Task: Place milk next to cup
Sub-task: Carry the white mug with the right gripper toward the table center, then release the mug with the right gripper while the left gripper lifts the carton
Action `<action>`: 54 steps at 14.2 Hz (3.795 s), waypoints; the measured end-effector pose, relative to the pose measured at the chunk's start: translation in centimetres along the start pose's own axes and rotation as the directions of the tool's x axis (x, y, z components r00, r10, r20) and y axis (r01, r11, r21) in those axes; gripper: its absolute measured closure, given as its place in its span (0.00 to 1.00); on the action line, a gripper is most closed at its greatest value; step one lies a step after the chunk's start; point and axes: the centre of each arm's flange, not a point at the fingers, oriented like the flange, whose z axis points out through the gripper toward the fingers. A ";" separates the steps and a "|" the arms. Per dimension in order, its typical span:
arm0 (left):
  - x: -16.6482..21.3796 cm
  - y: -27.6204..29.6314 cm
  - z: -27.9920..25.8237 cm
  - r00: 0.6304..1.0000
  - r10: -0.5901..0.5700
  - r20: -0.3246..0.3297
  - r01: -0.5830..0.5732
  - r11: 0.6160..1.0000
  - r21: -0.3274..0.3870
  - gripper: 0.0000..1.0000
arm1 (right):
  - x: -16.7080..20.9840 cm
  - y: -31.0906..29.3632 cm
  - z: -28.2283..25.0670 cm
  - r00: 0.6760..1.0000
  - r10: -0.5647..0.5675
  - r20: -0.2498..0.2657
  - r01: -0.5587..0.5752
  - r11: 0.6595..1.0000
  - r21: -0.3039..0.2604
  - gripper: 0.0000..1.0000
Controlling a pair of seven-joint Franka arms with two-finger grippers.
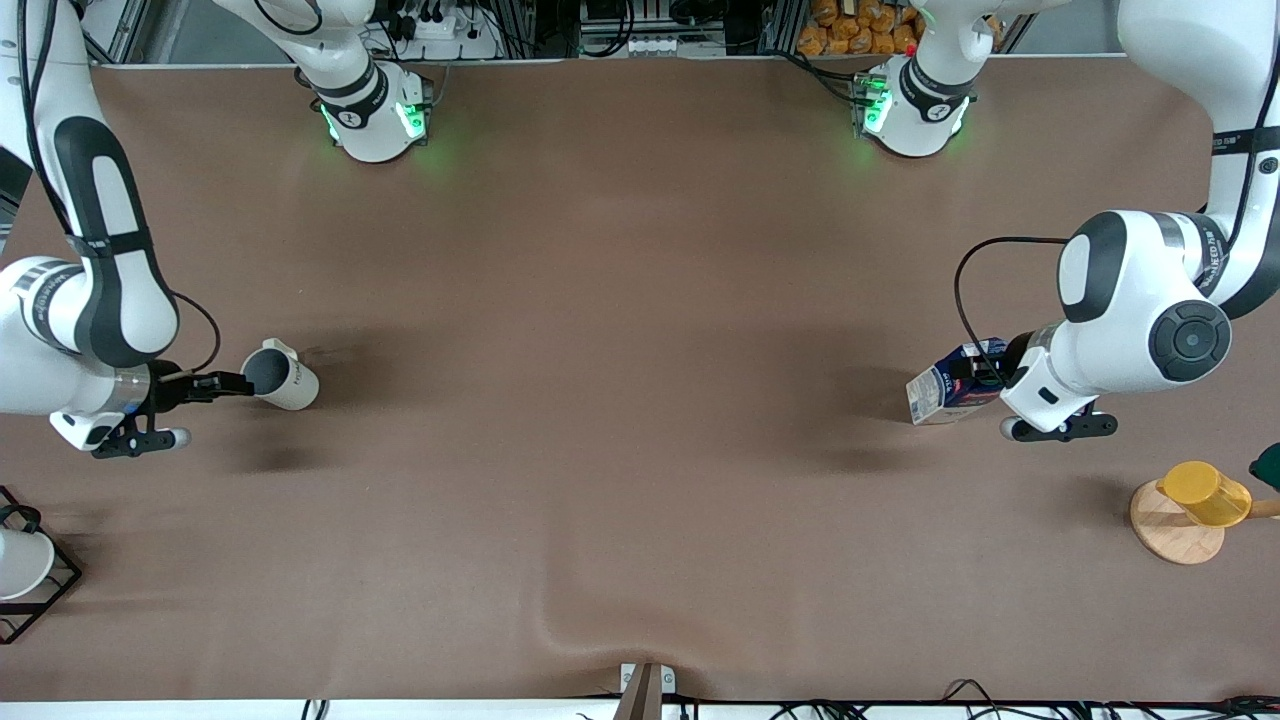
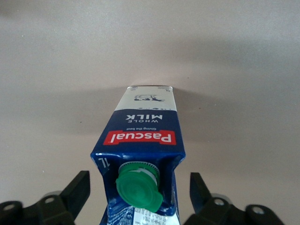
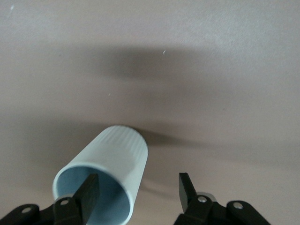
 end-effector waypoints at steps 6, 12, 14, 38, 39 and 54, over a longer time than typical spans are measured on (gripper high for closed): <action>0.0 -0.1 0.0 1.000 -0.002 0.001 0.002 1.000 0.000 0.18 | -1.0 -0.6 2.8 1.000 -0.009 0.001 0.009 1.000 -0.002 0.32; 0.0 -0.1 0.0 1.000 -0.002 0.001 0.002 1.000 0.000 0.27 | -1.2 -2.7 3.1 1.000 -0.026 -0.010 0.026 1.000 0.002 0.88; 0.0 -0.1 0.1 1.000 -0.002 0.001 0.002 1.000 0.000 0.29 | -0.6 -5.0 -1.1 1.000 0.014 0.017 -0.015 0.997 0.075 0.95; -3.7 4.3 -11.5 0.997 0.081 -0.005 -0.081 0.997 0.008 0.61 | 1.3 -63.2 12.5 0.724 0.673 -0.149 -0.663 0.739 0.121 0.95; -4.1 5.4 -11.4 0.995 0.099 0.005 -0.099 0.995 0.010 0.61 | 1.5 -63.1 12.7 0.718 0.680 -0.150 -0.669 0.733 0.121 0.95; -9.7 18.1 -9.1 0.987 0.132 0.090 -0.136 0.990 0.038 0.61 | 0.7 -57.3 -6.7 0.795 0.605 -0.047 -0.607 0.795 -0.025 0.00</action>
